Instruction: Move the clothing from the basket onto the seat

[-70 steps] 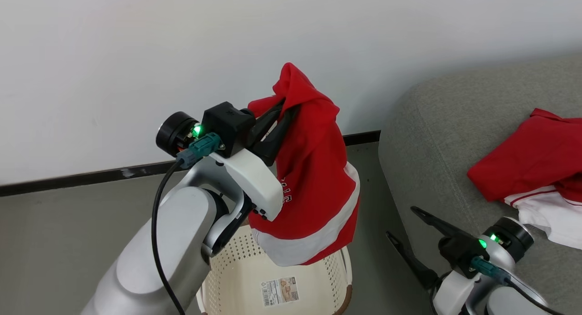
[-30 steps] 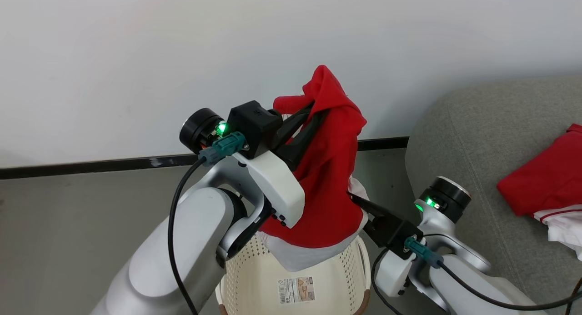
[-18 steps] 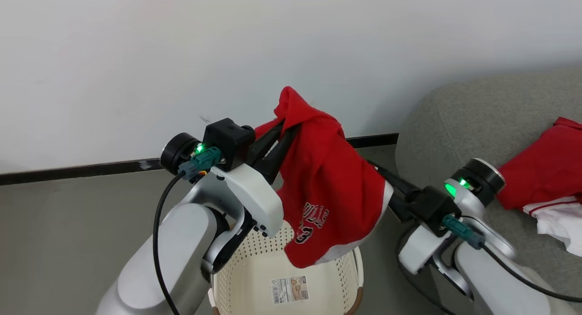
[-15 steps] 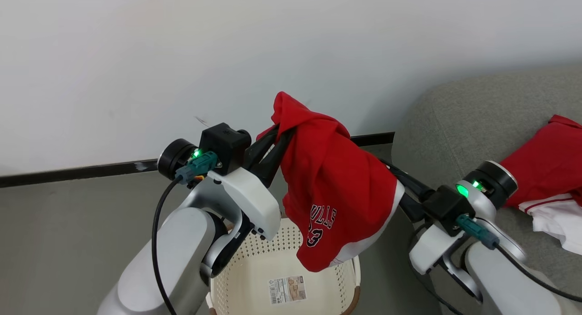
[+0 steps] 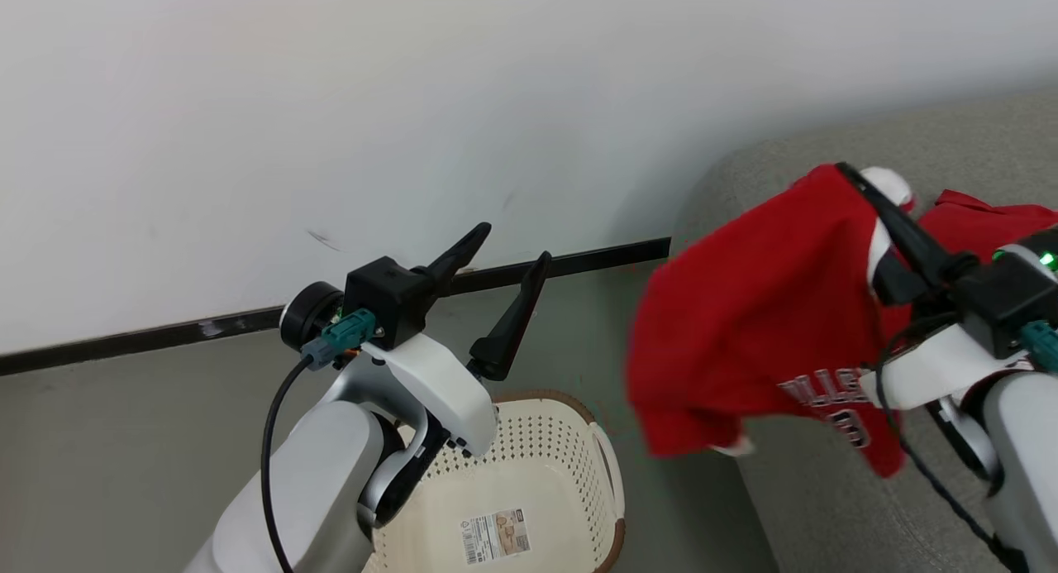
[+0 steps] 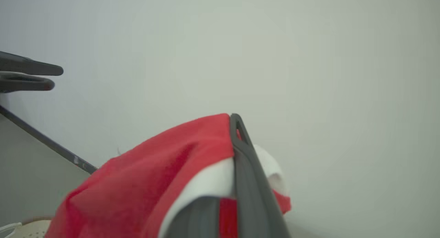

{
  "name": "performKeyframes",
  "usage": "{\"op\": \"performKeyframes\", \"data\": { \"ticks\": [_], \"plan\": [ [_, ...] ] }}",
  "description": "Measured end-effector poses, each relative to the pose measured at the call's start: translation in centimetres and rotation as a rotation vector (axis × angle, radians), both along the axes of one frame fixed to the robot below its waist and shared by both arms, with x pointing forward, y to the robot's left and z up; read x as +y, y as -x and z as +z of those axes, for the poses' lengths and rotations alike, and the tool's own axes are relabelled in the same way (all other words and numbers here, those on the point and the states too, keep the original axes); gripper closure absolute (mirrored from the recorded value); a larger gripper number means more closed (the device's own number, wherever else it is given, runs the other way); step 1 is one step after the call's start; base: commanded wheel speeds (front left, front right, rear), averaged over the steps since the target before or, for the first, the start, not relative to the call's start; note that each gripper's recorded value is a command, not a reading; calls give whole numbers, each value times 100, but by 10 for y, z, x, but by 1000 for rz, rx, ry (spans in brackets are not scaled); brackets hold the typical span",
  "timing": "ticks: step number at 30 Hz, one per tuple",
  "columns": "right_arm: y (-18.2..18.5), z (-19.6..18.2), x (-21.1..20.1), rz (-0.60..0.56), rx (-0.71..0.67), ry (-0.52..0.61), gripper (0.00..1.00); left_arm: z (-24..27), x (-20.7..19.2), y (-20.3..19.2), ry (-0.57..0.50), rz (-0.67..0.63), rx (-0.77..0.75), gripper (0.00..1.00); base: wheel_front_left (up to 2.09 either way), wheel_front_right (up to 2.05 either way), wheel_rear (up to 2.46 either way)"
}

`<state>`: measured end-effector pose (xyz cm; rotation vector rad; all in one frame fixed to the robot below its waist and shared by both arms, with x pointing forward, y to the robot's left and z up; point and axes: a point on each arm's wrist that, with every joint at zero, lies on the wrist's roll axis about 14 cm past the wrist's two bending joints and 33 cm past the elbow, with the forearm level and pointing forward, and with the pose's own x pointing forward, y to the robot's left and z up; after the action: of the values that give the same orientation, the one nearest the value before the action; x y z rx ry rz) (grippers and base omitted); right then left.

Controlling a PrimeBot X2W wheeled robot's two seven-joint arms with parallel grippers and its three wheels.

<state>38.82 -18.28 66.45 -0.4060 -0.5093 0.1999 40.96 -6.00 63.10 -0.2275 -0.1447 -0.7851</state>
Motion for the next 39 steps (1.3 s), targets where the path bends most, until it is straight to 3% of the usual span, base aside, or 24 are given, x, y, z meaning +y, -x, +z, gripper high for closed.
{"op": "performKeyframes", "data": {
  "ticks": [6,19,33,39],
  "plan": [
    [21,22,-42,-117,-71,11,100,-2,-19,13,9,-80,-20,0,0,0,0],
    [78,-3,-122,-371,-9,10,100,-11,-67,54,7,-266,-32,0,0,0,0],
    [116,-26,-142,-443,51,-53,100,-26,-100,89,30,-398,11,0,0,0,0],
    [117,-53,-137,-423,138,-79,100,-29,-108,96,44,-429,20,0,0,0,0]
  ]
}}
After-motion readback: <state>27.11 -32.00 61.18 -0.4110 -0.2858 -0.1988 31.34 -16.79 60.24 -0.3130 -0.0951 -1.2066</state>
